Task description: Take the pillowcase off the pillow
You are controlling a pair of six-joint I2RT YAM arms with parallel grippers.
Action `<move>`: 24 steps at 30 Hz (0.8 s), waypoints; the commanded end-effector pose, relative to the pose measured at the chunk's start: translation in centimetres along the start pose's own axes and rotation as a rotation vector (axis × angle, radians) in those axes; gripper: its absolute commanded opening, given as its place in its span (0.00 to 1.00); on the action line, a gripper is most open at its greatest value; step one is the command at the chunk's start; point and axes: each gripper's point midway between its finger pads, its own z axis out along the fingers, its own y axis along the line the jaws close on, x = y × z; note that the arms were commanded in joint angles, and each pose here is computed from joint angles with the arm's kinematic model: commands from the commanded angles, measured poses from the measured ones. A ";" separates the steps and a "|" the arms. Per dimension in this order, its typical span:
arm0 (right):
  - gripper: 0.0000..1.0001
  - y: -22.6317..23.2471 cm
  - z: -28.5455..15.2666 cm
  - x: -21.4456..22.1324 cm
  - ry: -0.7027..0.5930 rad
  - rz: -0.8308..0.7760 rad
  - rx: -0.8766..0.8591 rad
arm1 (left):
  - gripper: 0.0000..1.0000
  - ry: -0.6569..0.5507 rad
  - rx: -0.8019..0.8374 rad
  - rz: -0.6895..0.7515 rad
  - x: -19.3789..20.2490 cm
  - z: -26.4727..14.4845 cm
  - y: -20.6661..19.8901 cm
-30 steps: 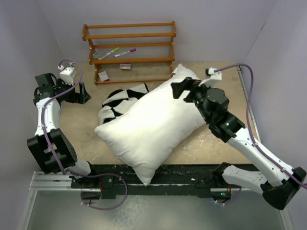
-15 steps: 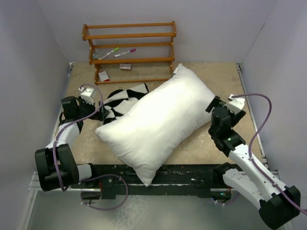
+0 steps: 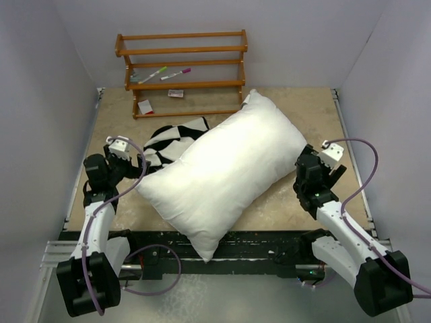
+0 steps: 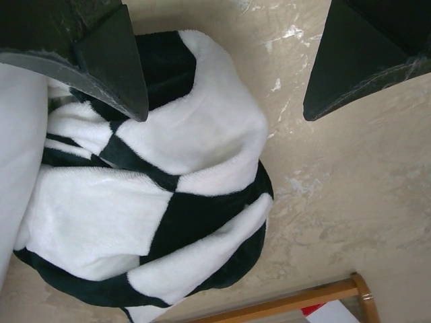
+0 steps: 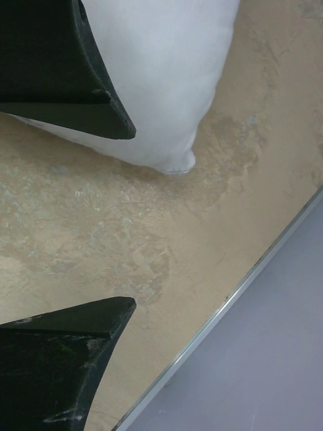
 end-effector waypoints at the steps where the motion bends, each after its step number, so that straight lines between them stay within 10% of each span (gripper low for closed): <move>1: 1.00 0.9 0.1 -1.4 -0.035 0.013 -0.046 | 0.99 0.011 -0.105 -0.047 0.8 -0.2 1.5; 21: 1.00 5.6 -0.6 -0.6 -0.015 -0.162 -0.277 | 0.99 -0.084 -0.106 -0.003 3.4 -1.2 0.2; 24: 1.00 3.5 -0.1 1.0 0.074 -0.123 -0.100 | 0.99 -0.104 -0.101 0.014 3.3 -1.5 -0.1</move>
